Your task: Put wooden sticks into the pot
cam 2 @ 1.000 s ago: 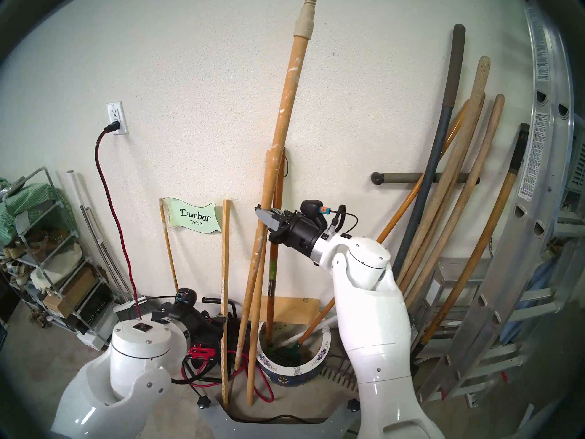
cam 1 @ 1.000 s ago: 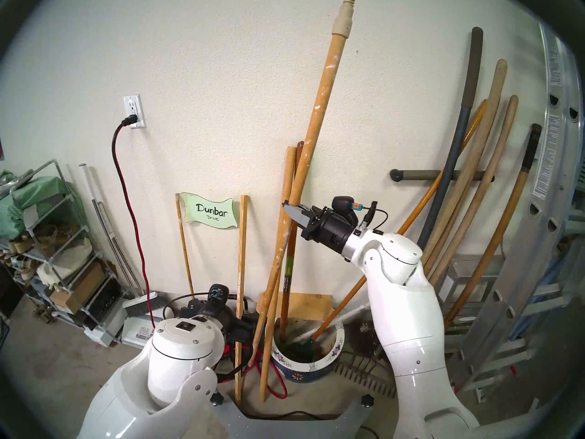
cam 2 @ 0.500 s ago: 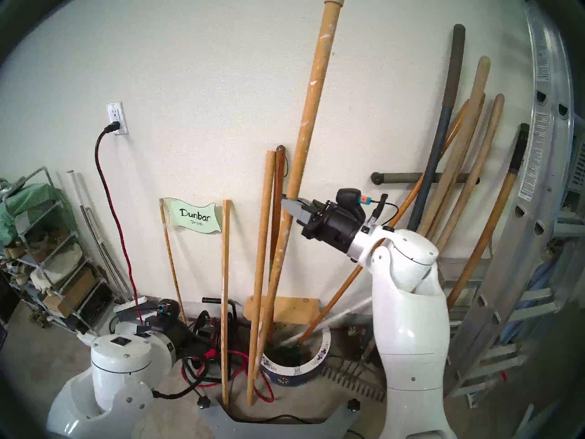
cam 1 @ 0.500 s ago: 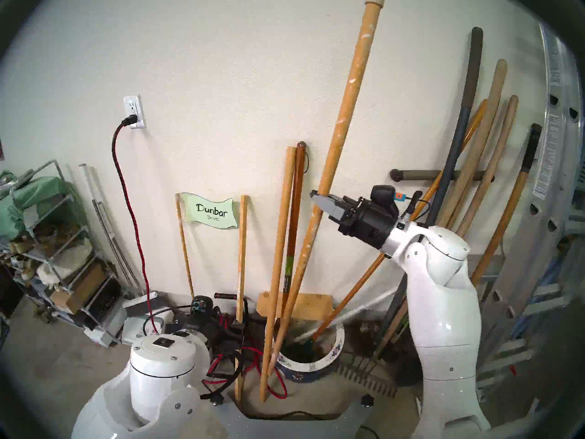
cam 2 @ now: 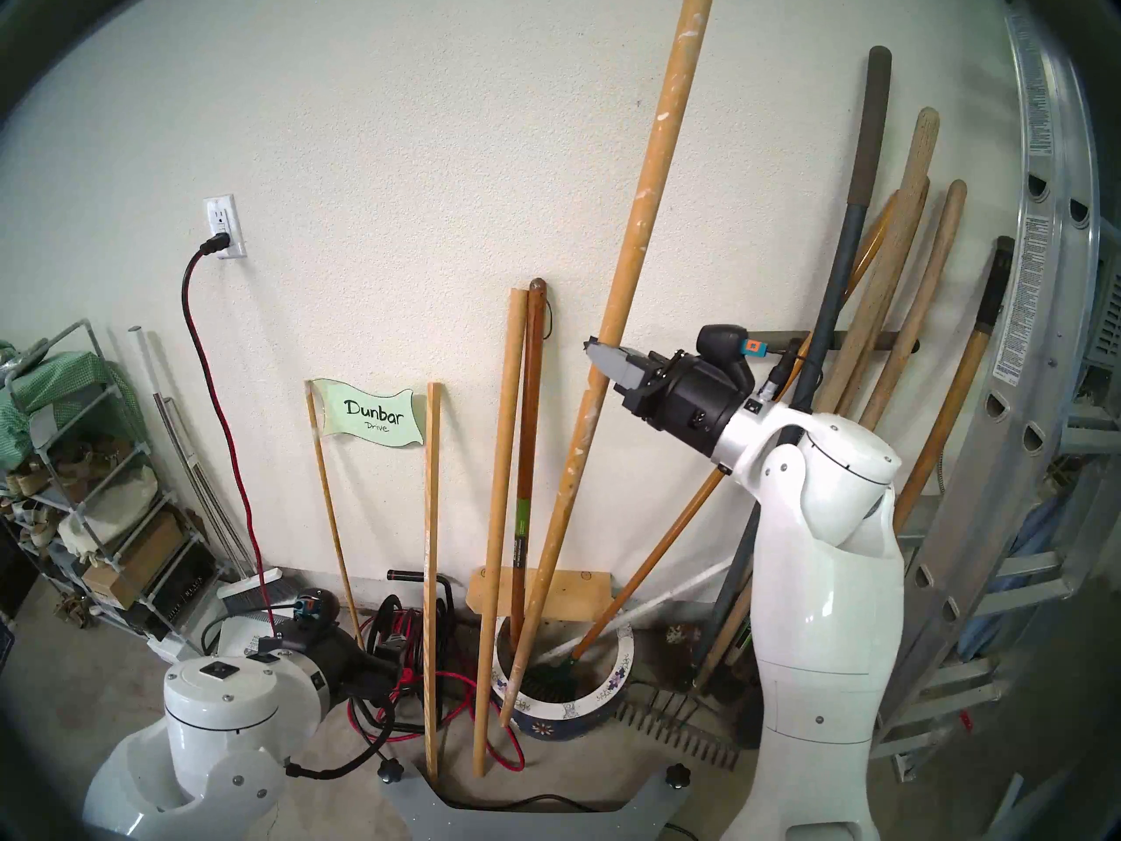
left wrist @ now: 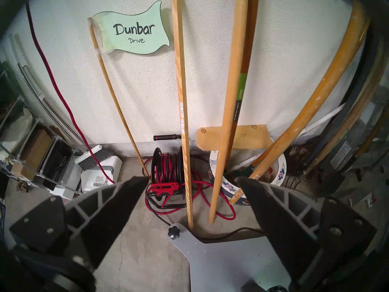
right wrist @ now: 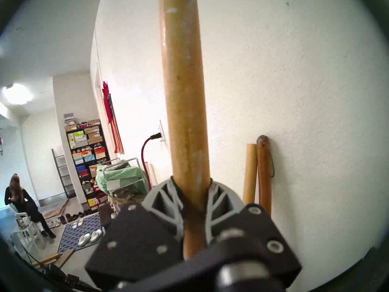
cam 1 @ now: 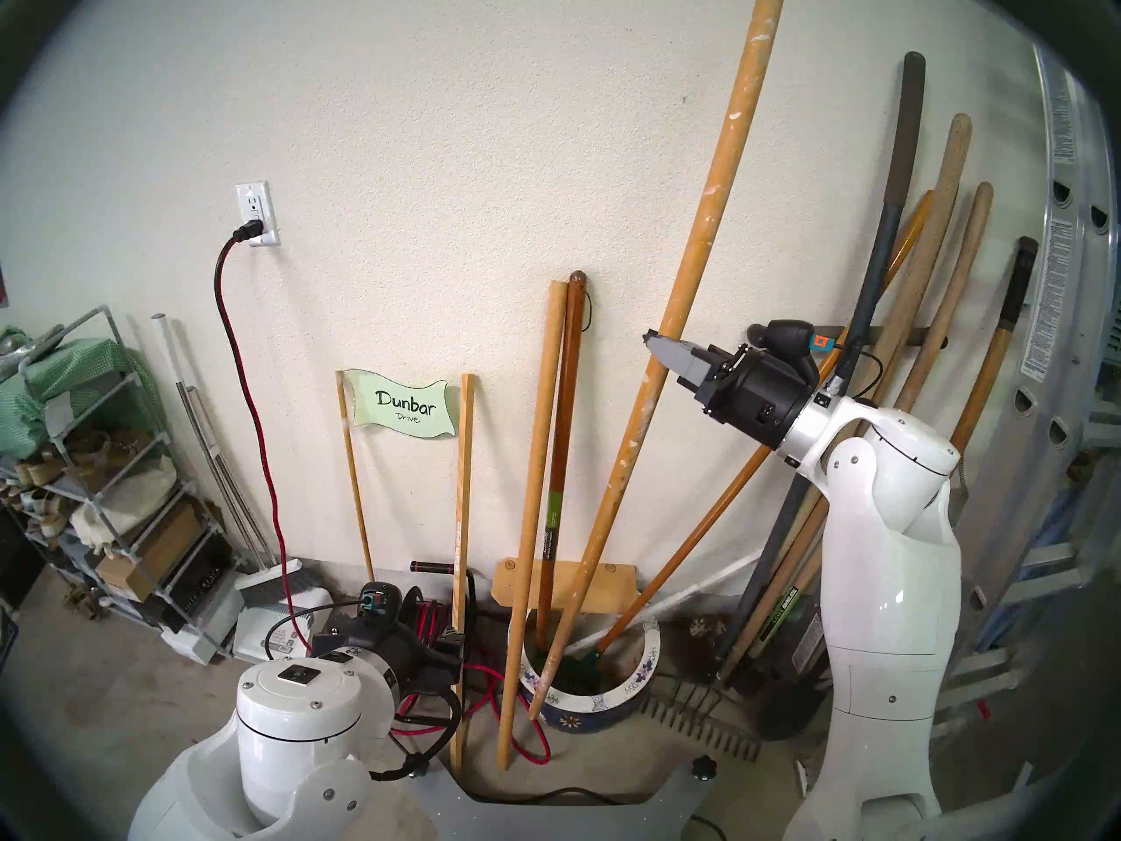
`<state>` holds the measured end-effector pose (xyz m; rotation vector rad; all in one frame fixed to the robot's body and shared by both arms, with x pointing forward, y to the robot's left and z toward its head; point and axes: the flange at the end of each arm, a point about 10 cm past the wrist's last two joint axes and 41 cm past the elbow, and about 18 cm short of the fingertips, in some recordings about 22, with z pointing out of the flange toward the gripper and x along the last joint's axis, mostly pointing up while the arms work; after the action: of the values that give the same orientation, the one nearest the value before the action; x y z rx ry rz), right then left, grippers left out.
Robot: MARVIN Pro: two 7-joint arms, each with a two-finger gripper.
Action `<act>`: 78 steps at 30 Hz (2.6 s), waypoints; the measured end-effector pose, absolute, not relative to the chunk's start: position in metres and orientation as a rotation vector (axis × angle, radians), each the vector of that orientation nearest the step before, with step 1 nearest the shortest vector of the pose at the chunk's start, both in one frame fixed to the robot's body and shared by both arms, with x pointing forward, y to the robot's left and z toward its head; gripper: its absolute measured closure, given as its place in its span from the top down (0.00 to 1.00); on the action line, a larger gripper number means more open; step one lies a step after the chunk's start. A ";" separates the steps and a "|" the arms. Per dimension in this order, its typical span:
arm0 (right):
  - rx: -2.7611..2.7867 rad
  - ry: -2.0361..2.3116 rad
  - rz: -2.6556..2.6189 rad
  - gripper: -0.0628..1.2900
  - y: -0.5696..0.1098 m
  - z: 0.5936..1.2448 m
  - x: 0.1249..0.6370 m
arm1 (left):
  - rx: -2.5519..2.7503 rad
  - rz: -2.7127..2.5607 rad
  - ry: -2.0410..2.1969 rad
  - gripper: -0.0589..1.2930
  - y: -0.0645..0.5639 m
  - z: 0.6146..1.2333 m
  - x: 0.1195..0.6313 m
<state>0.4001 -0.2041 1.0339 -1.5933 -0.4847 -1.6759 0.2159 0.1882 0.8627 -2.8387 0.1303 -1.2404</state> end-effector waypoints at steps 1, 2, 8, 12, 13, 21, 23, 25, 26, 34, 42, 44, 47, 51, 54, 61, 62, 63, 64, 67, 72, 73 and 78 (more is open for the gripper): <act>-1.596 -0.484 -1.678 0.14 -0.206 1.037 0.400 | -2.840 -1.240 0.131 0.93 0.188 0.862 0.216; -1.599 -0.483 -1.681 0.14 -0.208 1.041 0.401 | -2.841 -1.240 0.131 0.93 0.189 0.862 0.215; -1.601 -0.484 -1.707 0.14 -0.222 1.062 0.400 | -2.847 -1.239 0.135 0.93 0.190 0.861 0.213; -1.605 -0.484 -1.722 0.14 -0.227 1.069 0.401 | -2.848 -1.239 0.140 0.93 0.191 0.860 0.213; -1.607 -0.486 -1.727 0.14 -0.229 1.071 0.401 | -2.847 -1.240 0.144 0.93 0.191 0.860 0.212; -1.678 -0.482 -1.734 0.14 -0.234 1.057 0.413 | -2.830 -1.258 0.172 0.93 0.194 0.859 0.211; -1.693 -0.485 -1.739 0.14 -0.234 1.050 0.417 | -2.826 -1.264 0.177 0.93 0.194 0.859 0.211; -1.705 -0.486 -1.743 0.14 -0.233 1.044 0.419 | -2.823 -1.271 0.179 0.93 0.194 0.859 0.211; -1.710 -0.486 -1.745 0.14 -0.233 1.040 0.421 | -2.822 -1.275 0.180 0.93 0.194 0.859 0.210; -1.777 -0.471 -1.741 0.14 -0.235 1.011 0.434 | -2.811 -1.306 0.187 0.93 0.195 0.859 0.209; -1.900 -0.491 -1.678 0.14 -0.222 0.963 0.446 | -2.808 -1.311 0.202 0.93 0.195 0.858 0.208; -1.925 -0.504 -1.672 0.14 -0.217 0.950 0.449 | -2.804 -1.313 0.206 0.93 0.196 0.858 0.208; -1.956 -0.518 -1.671 0.14 -0.211 0.934 0.453 | -2.799 -1.316 0.211 0.93 0.196 0.858 0.208; -2.007 -0.529 -1.676 0.14 -0.205 0.909 0.462 | -2.794 -1.323 0.214 0.93 0.195 0.858 0.207; -2.041 -0.524 -1.671 0.14 -0.202 0.895 0.468 | -2.792 -1.328 0.214 0.93 0.194 0.858 0.207; -2.140 -0.505 -1.651 0.14 -0.196 0.864 0.489 | -2.789 -1.340 0.230 0.93 0.193 0.858 0.206; -2.152 -0.501 -1.648 0.14 -0.196 0.861 0.492 | -2.788 -1.341 0.234 0.93 0.193 0.858 0.206; -2.167 -0.495 -1.644 0.14 -0.195 0.856 0.496 | -2.786 -1.342 0.239 0.93 0.193 0.858 0.206; -2.179 -0.491 -1.640 0.14 -0.194 0.852 0.499 | -2.783 -1.342 0.245 0.93 0.193 0.858 0.206; -2.204 -0.478 -1.632 0.14 -0.192 0.844 0.506 | -2.777 -1.344 0.258 0.93 0.193 0.857 0.205; -2.257 -0.437 -1.612 0.14 -0.190 0.828 0.519 | -2.764 -1.349 0.287 0.93 0.193 0.857 0.205; -2.265 -0.424 -1.611 0.14 -0.189 0.826 0.522 | -2.761 -1.351 0.294 0.93 0.193 0.857 0.205; -2.280 -0.364 -1.608 0.14 -0.192 0.824 0.538 | -2.748 -1.361 0.316 0.93 0.194 0.858 0.205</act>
<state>0.5385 -0.1917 0.8236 -2.2804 -0.3637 -1.6082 0.2045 0.1937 0.8576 -2.7479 0.3165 -1.3609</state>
